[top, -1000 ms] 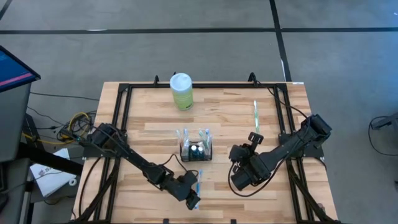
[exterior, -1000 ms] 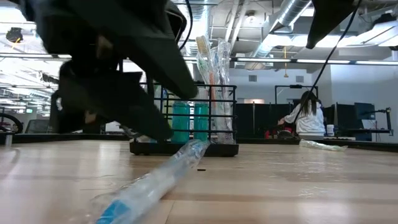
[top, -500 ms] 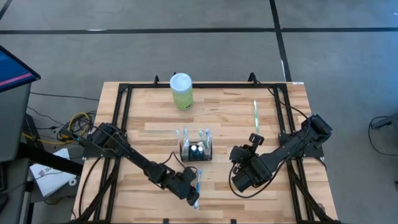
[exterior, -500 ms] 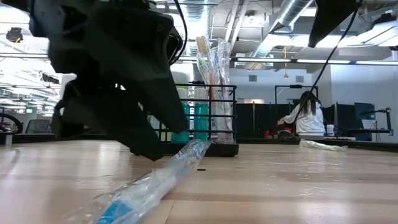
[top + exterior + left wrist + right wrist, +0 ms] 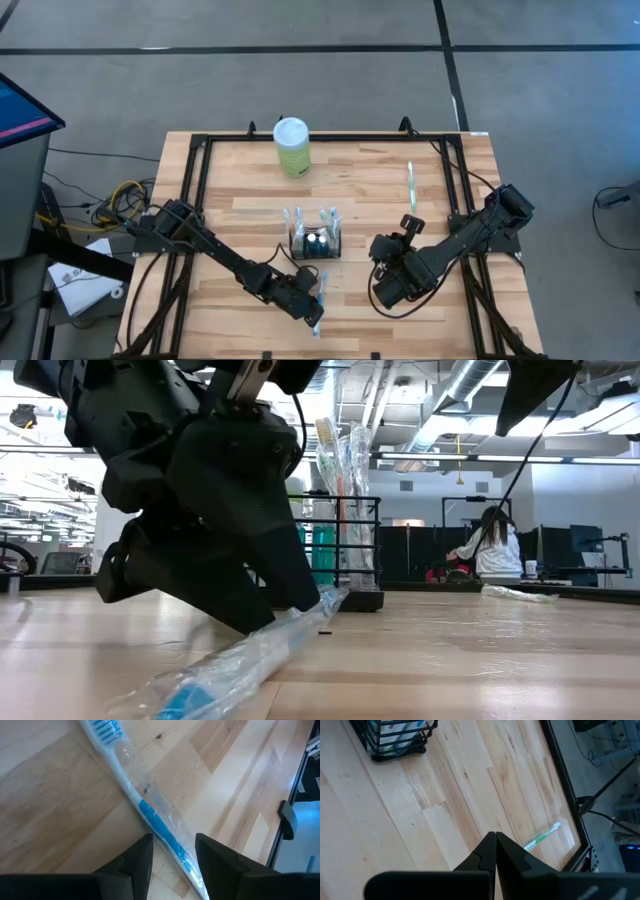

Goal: Pick & Place toothbrushing station
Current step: Put the blue toothbrush into the wire organizer

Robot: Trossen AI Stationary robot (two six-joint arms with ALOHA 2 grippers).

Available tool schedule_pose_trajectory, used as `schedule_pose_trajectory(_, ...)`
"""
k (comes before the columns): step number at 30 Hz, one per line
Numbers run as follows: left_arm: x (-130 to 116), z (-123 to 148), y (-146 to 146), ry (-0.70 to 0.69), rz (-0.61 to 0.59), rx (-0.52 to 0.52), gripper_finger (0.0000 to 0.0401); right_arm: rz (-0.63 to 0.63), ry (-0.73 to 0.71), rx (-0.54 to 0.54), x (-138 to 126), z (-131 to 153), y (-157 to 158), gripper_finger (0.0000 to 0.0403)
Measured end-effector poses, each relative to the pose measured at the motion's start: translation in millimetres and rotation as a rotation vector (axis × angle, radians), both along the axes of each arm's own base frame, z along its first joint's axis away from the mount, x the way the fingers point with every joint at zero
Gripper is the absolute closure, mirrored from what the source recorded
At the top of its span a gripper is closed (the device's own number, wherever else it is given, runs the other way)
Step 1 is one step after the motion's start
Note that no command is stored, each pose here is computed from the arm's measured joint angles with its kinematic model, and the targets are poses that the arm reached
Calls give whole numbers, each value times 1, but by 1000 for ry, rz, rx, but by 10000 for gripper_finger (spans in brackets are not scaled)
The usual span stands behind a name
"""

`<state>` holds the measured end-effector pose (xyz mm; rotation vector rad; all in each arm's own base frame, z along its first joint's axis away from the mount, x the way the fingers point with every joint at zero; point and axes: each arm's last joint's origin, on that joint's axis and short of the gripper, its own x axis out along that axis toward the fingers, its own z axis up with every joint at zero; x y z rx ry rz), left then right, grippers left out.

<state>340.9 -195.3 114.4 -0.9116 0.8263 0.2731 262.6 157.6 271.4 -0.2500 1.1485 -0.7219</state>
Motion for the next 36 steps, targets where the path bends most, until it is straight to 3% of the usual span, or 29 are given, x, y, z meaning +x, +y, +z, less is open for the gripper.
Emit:
schedule_pose_trajectory(8, 0, -1, 1, -2, 9, 26, 280, 0, -2, 1, 0, 0, 0, 403)
schedule_pose_trajectory(16, 0, -2, 2, -13, -13, 75, 389, 0, -2, 1, 0, 0, 0, 403)
schedule_pose_trajectory(25, -2, -1, 2, -24, -36, 126, 401, 0, -3, 2, 0, 0, 0, 403)
schedule_pose_trajectory(36, -4, 23, -2, -104, -61, 153, 401, 0, -9, 6, 1, 0, 1, 403)
